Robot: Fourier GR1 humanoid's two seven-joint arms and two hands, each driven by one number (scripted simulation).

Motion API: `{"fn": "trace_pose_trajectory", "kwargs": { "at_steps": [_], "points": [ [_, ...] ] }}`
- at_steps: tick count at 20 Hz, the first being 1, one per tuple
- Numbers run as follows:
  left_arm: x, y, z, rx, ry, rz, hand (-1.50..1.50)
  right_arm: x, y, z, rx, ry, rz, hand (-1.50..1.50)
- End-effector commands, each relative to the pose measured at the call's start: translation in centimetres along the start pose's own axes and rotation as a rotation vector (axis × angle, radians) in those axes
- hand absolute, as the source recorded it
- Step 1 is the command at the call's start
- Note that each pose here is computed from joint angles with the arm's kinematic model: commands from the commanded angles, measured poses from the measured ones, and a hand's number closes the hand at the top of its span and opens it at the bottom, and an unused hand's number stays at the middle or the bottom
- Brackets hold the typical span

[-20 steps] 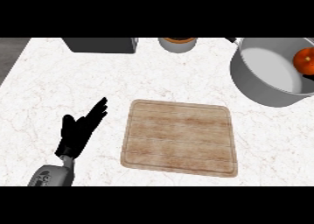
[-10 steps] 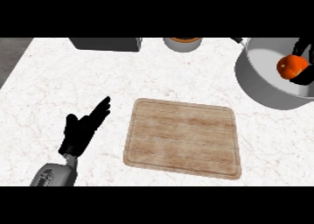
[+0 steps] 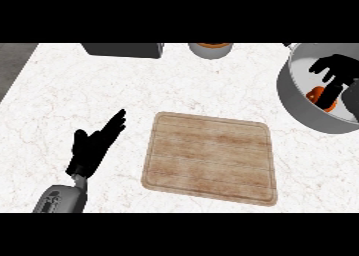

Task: Pick the squash from the cutting board and place it in the pot

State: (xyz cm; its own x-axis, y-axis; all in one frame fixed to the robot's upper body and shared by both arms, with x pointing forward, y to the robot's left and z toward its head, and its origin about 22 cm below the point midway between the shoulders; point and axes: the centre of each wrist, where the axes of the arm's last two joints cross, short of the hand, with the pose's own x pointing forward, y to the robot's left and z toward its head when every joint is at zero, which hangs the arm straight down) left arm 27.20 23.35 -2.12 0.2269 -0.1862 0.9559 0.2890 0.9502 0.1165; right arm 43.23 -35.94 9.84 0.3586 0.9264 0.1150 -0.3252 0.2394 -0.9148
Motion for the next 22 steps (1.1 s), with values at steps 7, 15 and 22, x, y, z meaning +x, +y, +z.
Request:
{"fn": "trace_pose_trajectory", "kwargs": {
  "at_steps": [7, 15, 22],
  "points": [
    [0.1, 0.1, -0.1, 0.018, -0.002, 0.014, 0.00, 3.1, -2.7, 0.4, -0.308, -0.280, -0.640, -1.50],
    [-0.5, -0.1, 0.2, 0.026, 0.007, 0.004, 0.00, -3.2, -4.7, 1.0, -0.591, -0.197, -1.001, -1.50],
    [0.3, -1.5, 0.4, 0.018, 0.011, 0.024, 0.00, -9.5, -4.9, 2.1, -0.700, -0.232, -1.153, -1.50]
  ]
}}
